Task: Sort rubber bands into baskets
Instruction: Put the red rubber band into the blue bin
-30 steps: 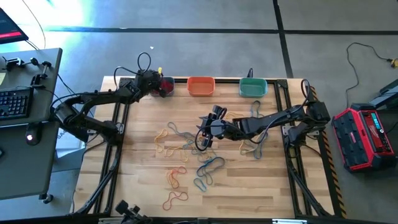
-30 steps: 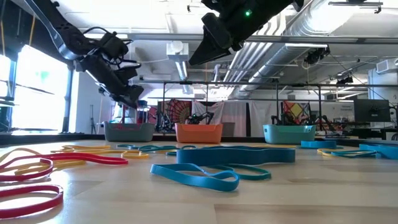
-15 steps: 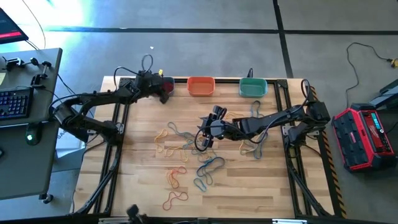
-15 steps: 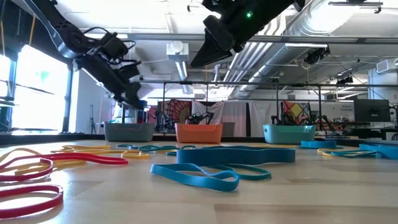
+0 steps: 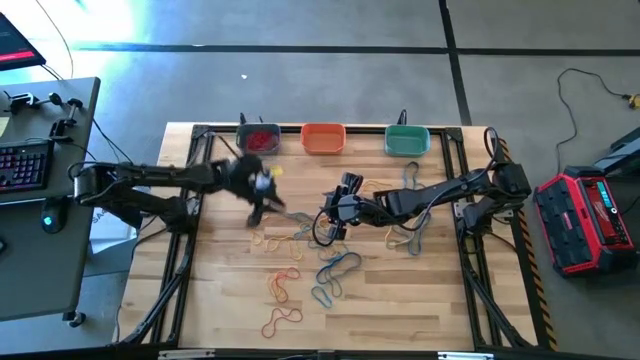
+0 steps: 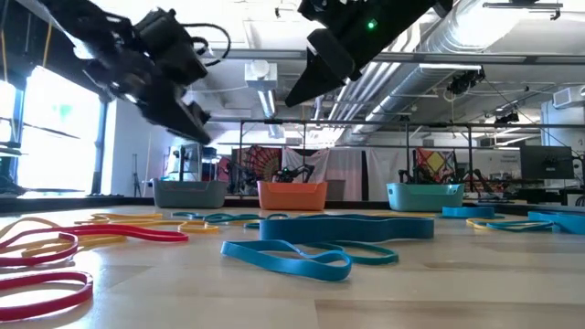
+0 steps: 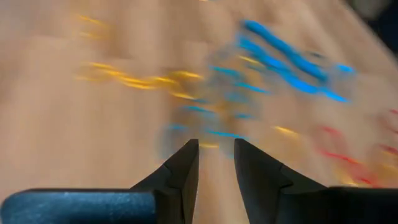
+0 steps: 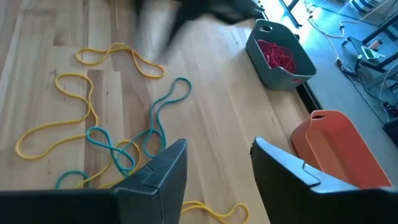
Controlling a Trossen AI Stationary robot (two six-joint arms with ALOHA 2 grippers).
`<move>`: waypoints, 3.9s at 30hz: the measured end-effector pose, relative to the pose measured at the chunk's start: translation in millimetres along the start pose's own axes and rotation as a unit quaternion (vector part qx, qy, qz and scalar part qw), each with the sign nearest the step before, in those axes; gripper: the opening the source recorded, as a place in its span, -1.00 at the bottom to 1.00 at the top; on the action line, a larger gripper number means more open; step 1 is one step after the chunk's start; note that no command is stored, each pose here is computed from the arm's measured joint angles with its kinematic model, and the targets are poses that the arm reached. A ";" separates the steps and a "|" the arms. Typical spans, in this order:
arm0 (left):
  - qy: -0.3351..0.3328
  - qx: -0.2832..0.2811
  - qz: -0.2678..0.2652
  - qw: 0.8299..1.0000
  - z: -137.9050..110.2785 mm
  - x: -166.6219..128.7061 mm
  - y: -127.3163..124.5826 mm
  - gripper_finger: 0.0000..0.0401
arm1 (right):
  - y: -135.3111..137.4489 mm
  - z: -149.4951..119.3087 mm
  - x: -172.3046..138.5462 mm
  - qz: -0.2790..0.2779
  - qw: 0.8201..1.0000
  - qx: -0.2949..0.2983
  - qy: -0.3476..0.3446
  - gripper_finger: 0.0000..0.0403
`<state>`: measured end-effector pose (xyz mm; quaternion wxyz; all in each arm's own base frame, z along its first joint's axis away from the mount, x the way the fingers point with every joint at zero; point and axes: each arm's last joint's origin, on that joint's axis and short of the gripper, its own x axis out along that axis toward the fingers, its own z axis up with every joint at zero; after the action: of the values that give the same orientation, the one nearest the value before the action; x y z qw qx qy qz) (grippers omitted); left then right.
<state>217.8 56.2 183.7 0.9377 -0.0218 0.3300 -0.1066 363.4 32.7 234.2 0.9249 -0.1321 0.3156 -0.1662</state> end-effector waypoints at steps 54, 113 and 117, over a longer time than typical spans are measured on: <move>0.277 -0.192 -0.003 0.941 48.8 122.9 -138.8 -0.45 | -0.9 -0.6 0.5 -0.001 1.000 0.022 0.003 -0.17; 0.144 -0.137 0.295 0.935 85.6 -35.5 -104.8 -1.00 | -2.2 -3.0 0.4 -0.024 0.999 0.015 0.015 -0.17; 0.130 -0.144 0.347 0.918 87.1 -58.8 -79.6 -1.00 | -2.2 -3.0 0.4 -0.024 0.999 0.016 0.015 -0.17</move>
<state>212.6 -11.5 296.8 0.8516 -0.0270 0.4472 0.2720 361.3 30.1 232.4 0.9177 -0.1221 0.3237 -0.1952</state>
